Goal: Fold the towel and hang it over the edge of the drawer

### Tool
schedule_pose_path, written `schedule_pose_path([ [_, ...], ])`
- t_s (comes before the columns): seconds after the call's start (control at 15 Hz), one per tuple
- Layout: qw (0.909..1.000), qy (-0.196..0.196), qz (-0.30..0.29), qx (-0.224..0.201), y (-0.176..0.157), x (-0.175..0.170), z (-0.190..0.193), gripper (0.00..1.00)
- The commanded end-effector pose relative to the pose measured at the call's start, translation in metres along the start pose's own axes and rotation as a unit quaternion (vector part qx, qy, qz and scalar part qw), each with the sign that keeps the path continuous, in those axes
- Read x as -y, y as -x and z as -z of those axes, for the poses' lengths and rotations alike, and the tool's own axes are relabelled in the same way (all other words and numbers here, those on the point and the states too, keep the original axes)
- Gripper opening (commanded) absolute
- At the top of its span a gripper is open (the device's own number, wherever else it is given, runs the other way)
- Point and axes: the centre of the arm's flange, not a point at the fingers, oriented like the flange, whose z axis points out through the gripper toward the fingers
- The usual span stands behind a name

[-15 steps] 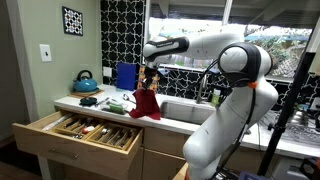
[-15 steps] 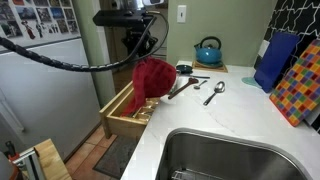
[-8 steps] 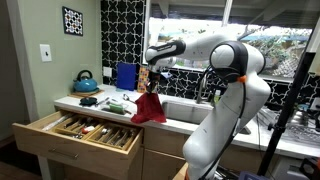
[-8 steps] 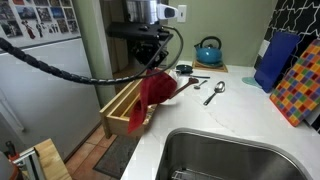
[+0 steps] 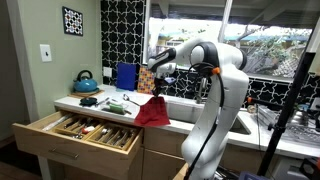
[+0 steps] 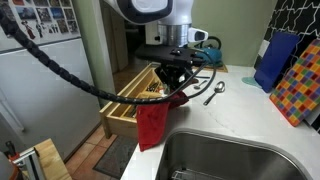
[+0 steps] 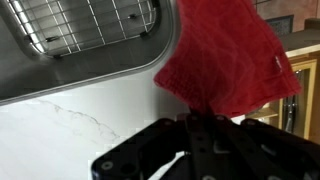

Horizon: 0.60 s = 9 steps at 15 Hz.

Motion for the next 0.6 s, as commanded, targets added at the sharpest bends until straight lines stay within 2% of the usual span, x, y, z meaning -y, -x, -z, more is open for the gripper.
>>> schedule_pose_path([
  [0.0, 0.9982, 0.047, -0.037, -0.001, -0.022, -0.032, -0.021, 0.01],
  [0.27, 0.9946, 0.082, -0.064, 0.002, -0.035, -0.053, -0.041, 0.01],
  [0.53, 0.9842, 0.125, -0.12, 0.04, -0.041, -0.073, -0.06, 0.01],
])
